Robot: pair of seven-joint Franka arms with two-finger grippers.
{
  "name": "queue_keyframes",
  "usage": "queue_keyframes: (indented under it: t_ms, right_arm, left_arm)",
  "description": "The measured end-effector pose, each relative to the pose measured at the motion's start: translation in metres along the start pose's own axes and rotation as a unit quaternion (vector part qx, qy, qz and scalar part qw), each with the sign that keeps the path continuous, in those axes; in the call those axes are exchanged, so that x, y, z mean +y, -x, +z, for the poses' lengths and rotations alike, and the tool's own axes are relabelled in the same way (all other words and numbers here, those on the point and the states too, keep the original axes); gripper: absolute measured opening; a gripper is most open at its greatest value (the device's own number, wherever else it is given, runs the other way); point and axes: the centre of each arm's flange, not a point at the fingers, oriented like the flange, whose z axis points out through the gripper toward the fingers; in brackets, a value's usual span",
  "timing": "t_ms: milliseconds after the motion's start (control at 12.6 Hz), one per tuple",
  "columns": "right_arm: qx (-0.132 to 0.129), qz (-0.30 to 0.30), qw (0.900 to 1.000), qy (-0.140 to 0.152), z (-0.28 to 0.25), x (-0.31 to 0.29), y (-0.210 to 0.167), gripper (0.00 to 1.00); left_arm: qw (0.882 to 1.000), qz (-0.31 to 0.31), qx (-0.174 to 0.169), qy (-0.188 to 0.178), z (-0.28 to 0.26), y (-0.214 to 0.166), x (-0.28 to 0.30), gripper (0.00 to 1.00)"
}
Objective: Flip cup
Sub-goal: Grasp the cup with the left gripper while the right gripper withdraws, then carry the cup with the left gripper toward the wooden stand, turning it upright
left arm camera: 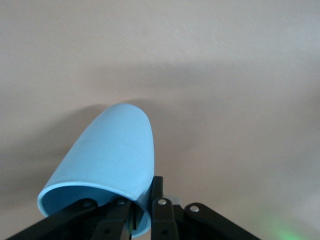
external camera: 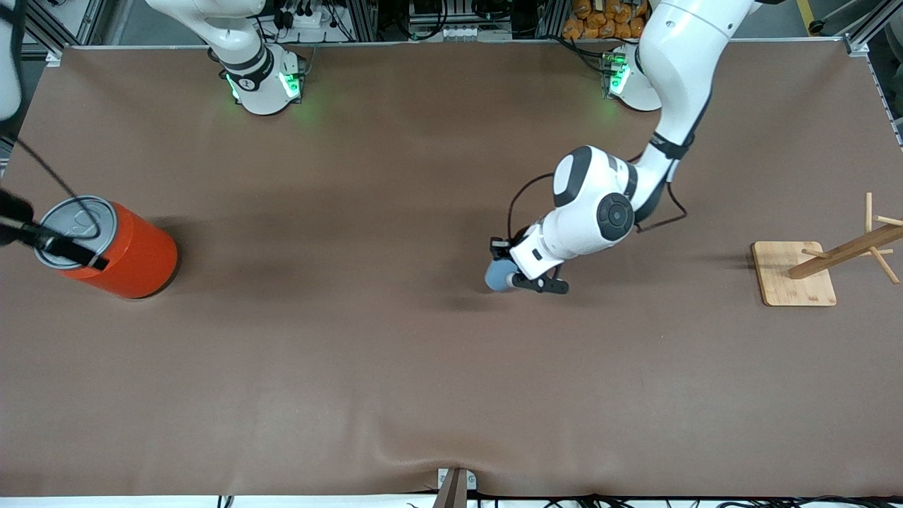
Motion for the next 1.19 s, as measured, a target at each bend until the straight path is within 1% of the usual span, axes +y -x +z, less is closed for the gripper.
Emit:
queue_keyframes:
  t_ms: [159,239,398,478,558,717,796,876,956,1035,1115,1195]
  right_arm:
    - [0.003,0.000,1.000,0.011,-0.014,-0.004,0.023,1.00]
    - [0.008,-0.003,1.000,0.012,-0.025,-0.001,0.025,1.00]
    - [0.002,-0.015,1.000,0.014,-0.045,0.002,0.021,1.00]
    - [-0.003,-0.021,1.000,0.016,-0.054,-0.001,0.019,1.00]
    - [-0.006,-0.024,1.000,0.018,-0.060,-0.006,0.018,1.00]
    - [-0.009,-0.033,0.999,0.019,-0.063,-0.013,0.018,1.00]
    - [-0.005,-0.038,0.999,0.023,-0.065,-0.015,0.019,1.00]
    - [0.002,-0.042,0.999,0.028,-0.070,-0.018,0.019,1.00]
    - [0.008,-0.044,0.999,0.031,-0.074,-0.020,0.018,1.00]
    - [0.010,-0.044,0.998,0.031,-0.078,-0.020,0.018,1.00]
    - [0.009,-0.045,0.998,0.032,-0.080,-0.020,0.018,1.00]
    - [0.006,-0.045,0.998,0.034,-0.081,-0.021,0.019,1.00]
  left_arm:
    - [0.999,0.000,-0.016,-0.039,-0.036,-0.015,-0.007,0.08]
    - [0.998,0.000,-0.015,-0.059,-0.053,-0.023,-0.015,0.08]
    - [0.995,0.002,-0.017,-0.102,-0.076,-0.033,-0.036,0.08]
    - [0.991,0.004,-0.018,-0.129,-0.084,-0.037,-0.049,0.08]
    - [0.987,0.007,-0.022,-0.162,-0.090,-0.040,-0.063,0.08]
    - [0.972,0.015,-0.046,-0.229,-0.094,-0.038,-0.088,0.08]
    - [0.963,0.026,-0.066,-0.261,-0.092,-0.036,-0.102,0.08]
    - [0.954,0.044,-0.090,-0.283,-0.090,-0.035,-0.114,0.08]
    - [0.947,0.065,-0.117,-0.293,-0.088,-0.033,-0.125,0.08]
    - [0.942,0.085,-0.140,-0.294,-0.087,-0.031,-0.134,0.08]
    - [0.939,0.104,-0.152,-0.291,-0.090,-0.031,-0.139,0.08]
    - [0.937,0.118,-0.158,-0.288,-0.094,-0.032,-0.141,0.08]
